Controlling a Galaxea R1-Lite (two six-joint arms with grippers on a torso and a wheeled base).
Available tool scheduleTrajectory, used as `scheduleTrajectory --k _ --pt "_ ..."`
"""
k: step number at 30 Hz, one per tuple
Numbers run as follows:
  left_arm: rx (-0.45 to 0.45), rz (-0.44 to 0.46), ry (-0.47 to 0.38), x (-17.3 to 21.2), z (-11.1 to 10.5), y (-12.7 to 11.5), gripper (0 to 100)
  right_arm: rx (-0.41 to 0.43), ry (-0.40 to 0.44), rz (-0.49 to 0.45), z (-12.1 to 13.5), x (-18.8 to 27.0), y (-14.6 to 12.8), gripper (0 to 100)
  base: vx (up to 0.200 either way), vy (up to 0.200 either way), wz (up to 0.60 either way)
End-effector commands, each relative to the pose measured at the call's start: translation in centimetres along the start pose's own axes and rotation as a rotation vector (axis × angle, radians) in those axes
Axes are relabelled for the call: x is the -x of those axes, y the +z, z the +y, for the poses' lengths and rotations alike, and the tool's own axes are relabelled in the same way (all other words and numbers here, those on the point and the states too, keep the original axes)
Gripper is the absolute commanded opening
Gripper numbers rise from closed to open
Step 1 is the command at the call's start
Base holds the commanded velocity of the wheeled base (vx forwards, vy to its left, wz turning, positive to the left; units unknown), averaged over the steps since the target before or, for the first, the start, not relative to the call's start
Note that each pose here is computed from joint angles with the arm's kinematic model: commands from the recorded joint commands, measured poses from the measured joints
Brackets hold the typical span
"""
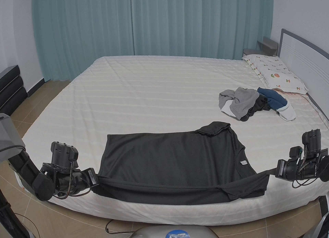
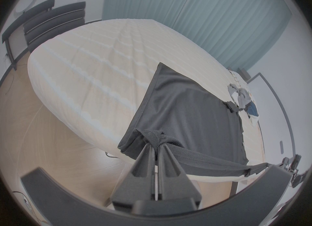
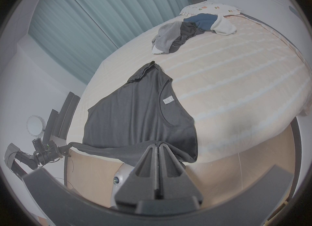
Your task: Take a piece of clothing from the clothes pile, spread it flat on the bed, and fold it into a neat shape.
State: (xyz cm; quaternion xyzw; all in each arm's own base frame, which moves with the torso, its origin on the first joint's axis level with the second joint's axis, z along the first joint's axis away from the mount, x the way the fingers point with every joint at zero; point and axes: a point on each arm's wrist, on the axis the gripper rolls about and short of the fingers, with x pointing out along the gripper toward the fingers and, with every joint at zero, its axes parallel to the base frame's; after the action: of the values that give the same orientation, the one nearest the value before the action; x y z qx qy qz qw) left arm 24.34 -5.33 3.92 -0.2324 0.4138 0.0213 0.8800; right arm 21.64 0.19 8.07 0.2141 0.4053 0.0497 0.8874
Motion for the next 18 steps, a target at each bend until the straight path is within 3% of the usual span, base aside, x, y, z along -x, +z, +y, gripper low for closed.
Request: scheduleTrajectory --k 1,18 --pt "0.035 0.006 0.006 -1.2 -0.2 0.4 0 -0.006 -0.007 0.017 -0.4 -1.2 0.0 0 0.000 0.000 0.00" --pt "0.131 0.021 0.022 -5.6 -0.8 1.5 0 -0.071 0.030 -0.039 -1.1 -5.9 0.5 0 0.000 0.000 0.00"
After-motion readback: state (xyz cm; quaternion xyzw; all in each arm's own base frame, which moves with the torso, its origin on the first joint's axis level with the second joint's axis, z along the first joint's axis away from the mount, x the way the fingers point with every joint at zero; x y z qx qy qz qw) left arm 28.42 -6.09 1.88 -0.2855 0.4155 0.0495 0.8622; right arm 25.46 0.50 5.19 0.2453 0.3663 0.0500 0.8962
